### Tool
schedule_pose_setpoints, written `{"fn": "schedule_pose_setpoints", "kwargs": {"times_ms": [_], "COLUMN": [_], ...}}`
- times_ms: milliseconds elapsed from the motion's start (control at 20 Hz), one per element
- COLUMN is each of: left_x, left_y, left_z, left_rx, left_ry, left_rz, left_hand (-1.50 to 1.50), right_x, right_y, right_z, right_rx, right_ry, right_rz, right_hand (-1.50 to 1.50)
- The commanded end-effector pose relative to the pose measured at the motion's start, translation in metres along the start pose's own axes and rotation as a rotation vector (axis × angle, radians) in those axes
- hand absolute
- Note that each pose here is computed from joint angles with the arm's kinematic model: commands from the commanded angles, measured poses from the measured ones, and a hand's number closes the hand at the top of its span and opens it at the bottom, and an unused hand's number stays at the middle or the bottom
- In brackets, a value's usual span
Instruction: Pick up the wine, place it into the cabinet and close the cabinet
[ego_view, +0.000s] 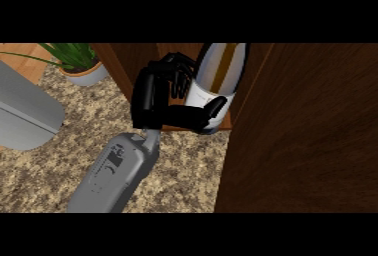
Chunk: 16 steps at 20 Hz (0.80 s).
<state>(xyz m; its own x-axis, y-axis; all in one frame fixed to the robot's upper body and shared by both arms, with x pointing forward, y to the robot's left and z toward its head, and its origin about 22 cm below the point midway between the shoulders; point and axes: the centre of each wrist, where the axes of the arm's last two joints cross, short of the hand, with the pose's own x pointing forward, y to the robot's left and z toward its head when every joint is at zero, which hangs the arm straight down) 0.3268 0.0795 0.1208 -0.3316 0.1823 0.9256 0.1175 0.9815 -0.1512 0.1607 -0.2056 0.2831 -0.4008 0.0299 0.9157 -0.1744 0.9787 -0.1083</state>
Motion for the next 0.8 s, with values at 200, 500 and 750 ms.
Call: {"fn": "schedule_pose_setpoints", "kwargs": {"times_ms": [200,500,750], "left_x": [-0.023,-0.043,-0.032], "left_y": [0.006,0.002,-0.007], "left_z": [-0.012,-0.022,-0.026], "left_rx": [-0.014,0.01,0.013], "left_ry": [-0.027,-0.036,-0.051], "left_rz": [-0.164,-0.184,-0.179], "left_hand": [1.5,1.5,1.5], "right_x": [0.01,0.011,0.008], "right_y": [-0.006,-0.009,-0.002], "right_z": [0.01,0.02,0.03], "right_rx": [0.046,0.046,0.046], "right_ry": [-0.023,-0.015,-0.037], "right_rz": [-0.031,-0.039,-0.026], "right_hand": [-1.5,-1.5,-1.5]}}
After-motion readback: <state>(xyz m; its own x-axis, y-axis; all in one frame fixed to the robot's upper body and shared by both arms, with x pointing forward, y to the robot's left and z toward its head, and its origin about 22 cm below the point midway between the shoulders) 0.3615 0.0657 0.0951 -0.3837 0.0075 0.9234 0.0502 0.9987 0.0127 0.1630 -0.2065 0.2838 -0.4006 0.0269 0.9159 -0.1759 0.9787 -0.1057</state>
